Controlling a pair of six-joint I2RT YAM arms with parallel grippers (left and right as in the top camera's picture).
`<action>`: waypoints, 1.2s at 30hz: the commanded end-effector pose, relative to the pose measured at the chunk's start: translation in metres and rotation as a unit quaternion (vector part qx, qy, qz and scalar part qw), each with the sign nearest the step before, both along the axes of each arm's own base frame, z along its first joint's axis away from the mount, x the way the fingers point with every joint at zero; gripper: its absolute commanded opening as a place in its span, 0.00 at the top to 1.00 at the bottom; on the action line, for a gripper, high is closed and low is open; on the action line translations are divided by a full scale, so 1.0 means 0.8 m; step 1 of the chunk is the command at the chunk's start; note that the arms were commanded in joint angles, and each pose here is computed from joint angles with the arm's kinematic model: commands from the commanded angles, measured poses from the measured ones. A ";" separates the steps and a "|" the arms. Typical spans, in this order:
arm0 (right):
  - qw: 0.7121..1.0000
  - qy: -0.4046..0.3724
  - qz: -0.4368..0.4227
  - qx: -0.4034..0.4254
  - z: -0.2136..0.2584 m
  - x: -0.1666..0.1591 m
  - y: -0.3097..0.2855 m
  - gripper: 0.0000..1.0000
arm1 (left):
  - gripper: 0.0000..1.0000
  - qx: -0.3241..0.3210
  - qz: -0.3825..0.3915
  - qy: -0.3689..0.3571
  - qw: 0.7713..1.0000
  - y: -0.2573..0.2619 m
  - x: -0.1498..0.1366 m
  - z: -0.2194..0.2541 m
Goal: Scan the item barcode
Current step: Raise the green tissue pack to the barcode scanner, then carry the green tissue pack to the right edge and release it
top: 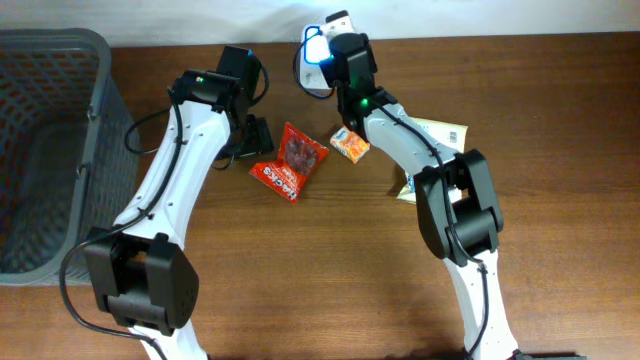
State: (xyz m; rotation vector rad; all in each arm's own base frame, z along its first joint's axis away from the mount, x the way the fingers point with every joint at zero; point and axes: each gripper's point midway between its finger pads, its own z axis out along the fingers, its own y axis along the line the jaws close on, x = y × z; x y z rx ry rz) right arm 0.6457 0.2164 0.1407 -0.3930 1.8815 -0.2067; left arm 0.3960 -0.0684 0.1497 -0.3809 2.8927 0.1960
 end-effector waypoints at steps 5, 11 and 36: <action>0.978 0.003 0.124 -0.165 -0.029 -0.003 0.026 0.96 | 0.01 0.000 -0.003 0.003 1.000 0.002 0.000 -0.002; 0.995 -0.066 -0.024 -0.077 0.026 0.017 -0.022 0.96 | 0.01 0.000 -0.003 0.003 1.000 0.002 0.000 -0.002; 0.688 0.220 -0.612 0.322 -0.112 -0.343 -0.721 0.28 | 0.01 0.000 -0.003 0.003 1.000 0.002 0.000 -0.002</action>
